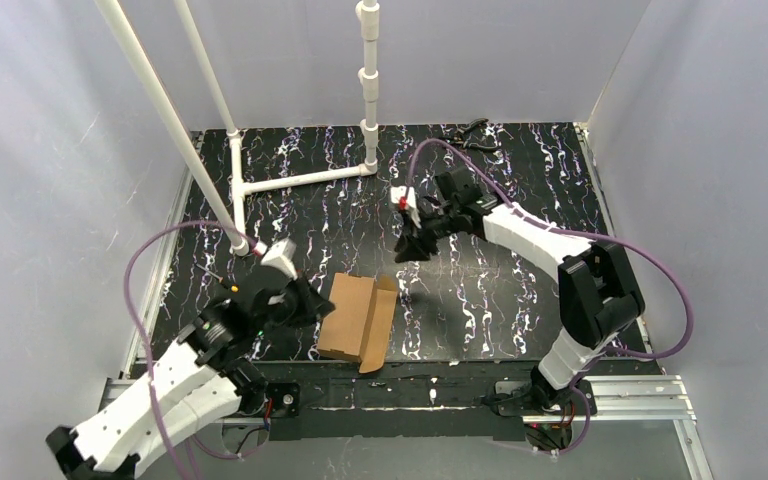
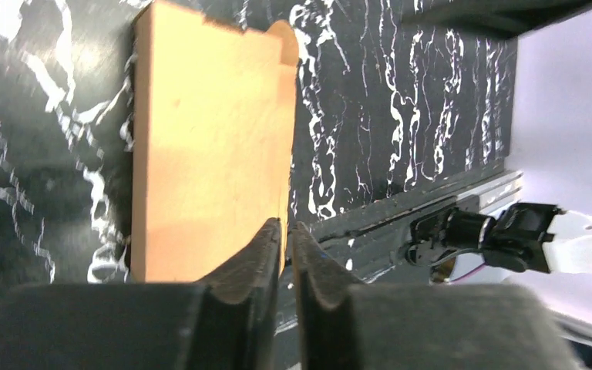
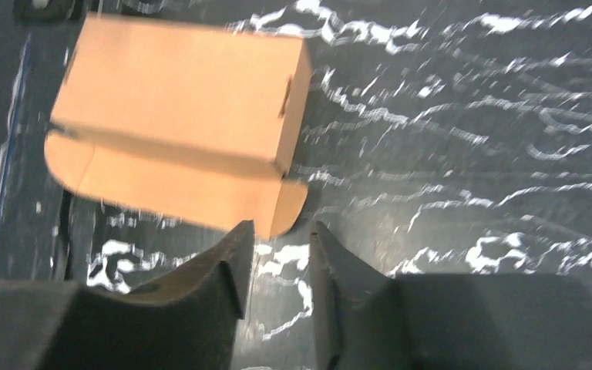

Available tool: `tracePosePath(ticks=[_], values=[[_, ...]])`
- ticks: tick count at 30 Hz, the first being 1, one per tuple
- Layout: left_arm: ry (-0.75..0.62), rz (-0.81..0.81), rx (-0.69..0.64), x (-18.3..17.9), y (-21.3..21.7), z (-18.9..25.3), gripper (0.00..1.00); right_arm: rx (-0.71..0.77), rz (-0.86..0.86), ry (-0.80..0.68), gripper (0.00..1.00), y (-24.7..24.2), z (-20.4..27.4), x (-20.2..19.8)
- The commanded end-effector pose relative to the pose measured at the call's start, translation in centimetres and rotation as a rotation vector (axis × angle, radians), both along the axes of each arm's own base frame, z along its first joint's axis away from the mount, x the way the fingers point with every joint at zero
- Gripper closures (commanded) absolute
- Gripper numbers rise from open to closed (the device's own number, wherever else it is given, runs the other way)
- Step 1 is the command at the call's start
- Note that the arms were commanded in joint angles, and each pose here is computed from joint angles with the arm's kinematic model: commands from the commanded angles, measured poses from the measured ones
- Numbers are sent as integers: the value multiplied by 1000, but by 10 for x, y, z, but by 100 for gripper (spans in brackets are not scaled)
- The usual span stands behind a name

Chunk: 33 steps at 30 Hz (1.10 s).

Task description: Fold the paper box

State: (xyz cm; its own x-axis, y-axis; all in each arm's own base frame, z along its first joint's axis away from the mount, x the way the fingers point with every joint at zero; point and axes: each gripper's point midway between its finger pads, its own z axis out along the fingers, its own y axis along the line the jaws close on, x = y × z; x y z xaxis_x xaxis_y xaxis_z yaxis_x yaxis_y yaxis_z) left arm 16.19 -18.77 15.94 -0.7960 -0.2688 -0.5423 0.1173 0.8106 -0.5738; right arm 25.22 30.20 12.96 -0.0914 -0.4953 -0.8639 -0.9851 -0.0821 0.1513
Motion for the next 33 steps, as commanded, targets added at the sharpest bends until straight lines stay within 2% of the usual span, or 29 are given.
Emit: tracePosePath(ticks=[1, 2, 5, 12, 18, 27, 33], values=[[192, 211, -1, -37, 43, -43, 97, 50, -139, -54, 70, 40, 28, 39], [197, 216, -9, -41, 46, -43, 100, 47, -161, -48, 74, 44, 26, 42], [198, 189, -12, -52, 51, -40, 100, 10, -196, -46, 80, 47, 19, 48], [354, 22, 6, -89, 41, -57, 100, -86, -129, -27, 80, 45, 19, 49], [460, 40, -40, -104, 37, -77, 100, -137, -119, 16, 80, 46, 4, 51], [493, 97, -108, -89, 19, -100, 100, -219, -253, -27, 87, 53, -23, 67], [485, 134, -70, -69, 10, -109, 100, -258, -275, -12, 94, 66, -49, 61]])
